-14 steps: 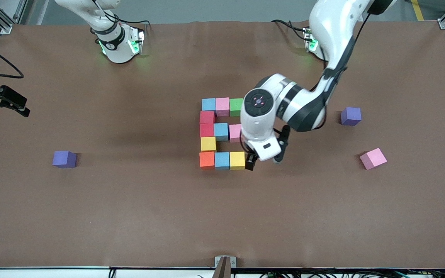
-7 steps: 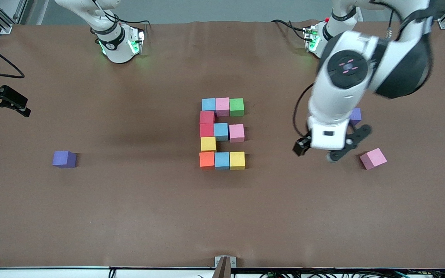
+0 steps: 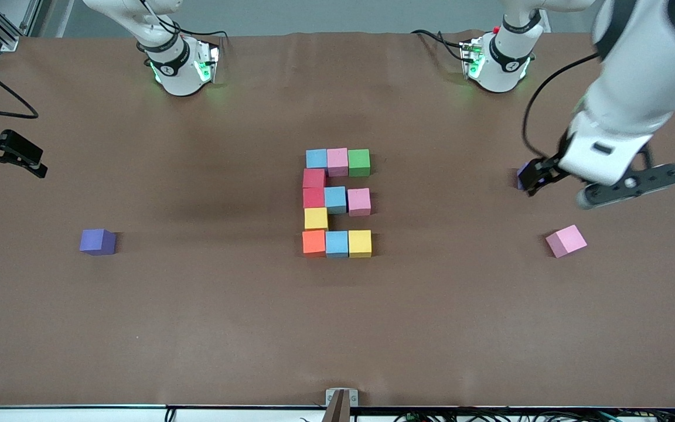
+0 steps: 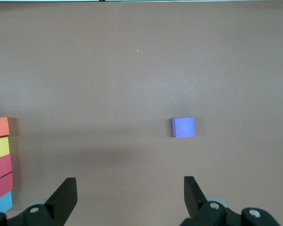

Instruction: Arrange 11 blocks into digit 3

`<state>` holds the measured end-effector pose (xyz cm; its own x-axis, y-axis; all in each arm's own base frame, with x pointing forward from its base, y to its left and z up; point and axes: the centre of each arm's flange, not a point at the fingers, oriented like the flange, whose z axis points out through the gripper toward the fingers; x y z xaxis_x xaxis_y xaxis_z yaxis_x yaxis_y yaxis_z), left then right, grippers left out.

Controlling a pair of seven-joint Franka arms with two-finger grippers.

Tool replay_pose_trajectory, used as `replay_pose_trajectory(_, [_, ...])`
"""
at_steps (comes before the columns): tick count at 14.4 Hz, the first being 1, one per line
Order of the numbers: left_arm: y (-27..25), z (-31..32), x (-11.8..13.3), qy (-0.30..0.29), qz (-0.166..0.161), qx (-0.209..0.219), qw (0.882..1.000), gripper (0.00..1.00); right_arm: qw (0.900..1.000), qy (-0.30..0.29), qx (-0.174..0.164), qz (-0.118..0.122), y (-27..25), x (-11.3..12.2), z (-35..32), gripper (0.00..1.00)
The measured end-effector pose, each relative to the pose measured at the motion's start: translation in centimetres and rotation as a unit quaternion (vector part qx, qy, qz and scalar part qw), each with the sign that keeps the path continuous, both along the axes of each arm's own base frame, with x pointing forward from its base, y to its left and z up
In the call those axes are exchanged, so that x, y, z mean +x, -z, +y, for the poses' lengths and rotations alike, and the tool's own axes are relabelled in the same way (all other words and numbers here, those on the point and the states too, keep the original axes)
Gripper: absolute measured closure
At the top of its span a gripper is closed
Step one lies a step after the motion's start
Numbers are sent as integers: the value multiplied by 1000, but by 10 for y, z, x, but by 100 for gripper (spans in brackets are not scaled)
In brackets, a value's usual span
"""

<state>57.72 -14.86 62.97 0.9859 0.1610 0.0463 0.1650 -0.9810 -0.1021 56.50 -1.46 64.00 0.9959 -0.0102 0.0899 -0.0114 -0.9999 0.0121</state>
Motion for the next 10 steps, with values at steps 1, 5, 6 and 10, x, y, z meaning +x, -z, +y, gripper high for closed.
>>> replay_pose_trajectory(1, [-11,16,-7,18,7,1,1000,0,1000,0,0,0,0,0,0,0])
replay_pose_trajectory(5, [-29,66,-32,82,26,5,996,0,1000,0,0,0,0,0,0,0])
replay_pose_trajectory(6, [-28,72,-38,92,31,5,995,0,1000,0,0,0,0,0,-1,0])
replay_pose_trajectory(10, [-20,72,-53,112,46,-17,993,0,1000,1,0,-1,0,0,-1,0])
